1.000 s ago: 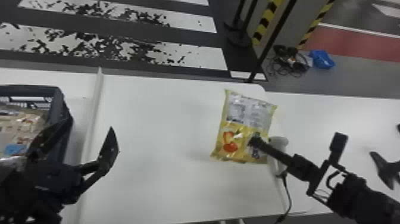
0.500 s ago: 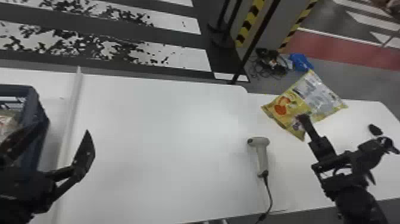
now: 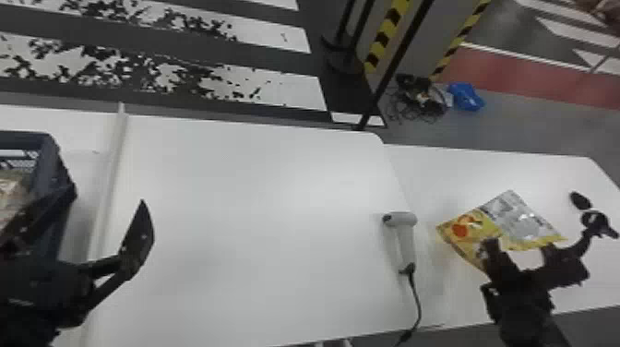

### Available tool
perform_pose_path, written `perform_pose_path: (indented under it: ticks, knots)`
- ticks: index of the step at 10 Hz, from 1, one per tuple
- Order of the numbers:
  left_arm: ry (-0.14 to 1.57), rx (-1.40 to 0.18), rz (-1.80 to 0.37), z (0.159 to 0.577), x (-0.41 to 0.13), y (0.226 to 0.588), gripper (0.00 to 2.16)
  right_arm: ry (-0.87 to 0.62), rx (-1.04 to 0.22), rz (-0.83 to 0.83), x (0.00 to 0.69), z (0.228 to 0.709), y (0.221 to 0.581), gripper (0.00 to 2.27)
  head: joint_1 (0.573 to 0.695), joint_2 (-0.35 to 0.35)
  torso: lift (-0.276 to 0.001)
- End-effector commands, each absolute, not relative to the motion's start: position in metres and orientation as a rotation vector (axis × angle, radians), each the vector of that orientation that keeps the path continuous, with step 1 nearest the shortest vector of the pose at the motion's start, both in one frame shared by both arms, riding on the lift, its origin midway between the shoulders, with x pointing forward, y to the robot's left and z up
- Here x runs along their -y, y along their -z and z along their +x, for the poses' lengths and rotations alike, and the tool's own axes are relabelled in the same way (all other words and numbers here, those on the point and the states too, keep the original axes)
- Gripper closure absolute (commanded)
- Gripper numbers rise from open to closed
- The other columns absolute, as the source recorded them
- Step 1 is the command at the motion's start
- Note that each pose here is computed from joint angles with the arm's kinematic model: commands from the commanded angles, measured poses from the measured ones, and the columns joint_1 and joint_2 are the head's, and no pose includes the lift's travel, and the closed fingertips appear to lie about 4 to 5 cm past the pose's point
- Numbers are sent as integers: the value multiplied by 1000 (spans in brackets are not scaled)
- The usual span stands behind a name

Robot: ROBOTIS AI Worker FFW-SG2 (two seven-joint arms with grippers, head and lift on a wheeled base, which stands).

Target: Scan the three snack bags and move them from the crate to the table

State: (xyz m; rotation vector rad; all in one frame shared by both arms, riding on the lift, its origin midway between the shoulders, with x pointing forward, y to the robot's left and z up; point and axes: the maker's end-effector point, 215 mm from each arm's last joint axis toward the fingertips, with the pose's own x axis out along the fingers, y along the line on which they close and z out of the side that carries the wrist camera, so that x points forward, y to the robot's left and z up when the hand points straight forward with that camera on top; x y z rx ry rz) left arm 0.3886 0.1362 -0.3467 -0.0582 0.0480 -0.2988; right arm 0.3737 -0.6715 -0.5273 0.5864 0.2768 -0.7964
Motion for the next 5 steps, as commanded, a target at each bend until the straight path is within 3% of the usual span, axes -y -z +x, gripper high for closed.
perform_pose_path:
  ticks: [1, 2, 3, 4, 5]
  knots:
    - [306, -48, -56, 388, -134, 347, 63, 771, -367, 574, 656, 374, 551, 2152, 695, -350, -62]
    - [309, -49, -56, 387, -133, 346, 63, 737, -464, 611, 636, 376, 574, 1457, 695, -350, -62]
    - [310, -46, -59, 385, -132, 345, 63, 709, -506, 607, 626, 377, 577, -2, 695, -350, -62]
    - [311, -46, -59, 385, -131, 345, 63, 682, -503, 553, 624, 380, 562, -2, 695, -350, -62]
    - [314, -48, -59, 384, -130, 345, 63, 631, -583, 507, 608, 380, 558, 56, 695, -350, -62]
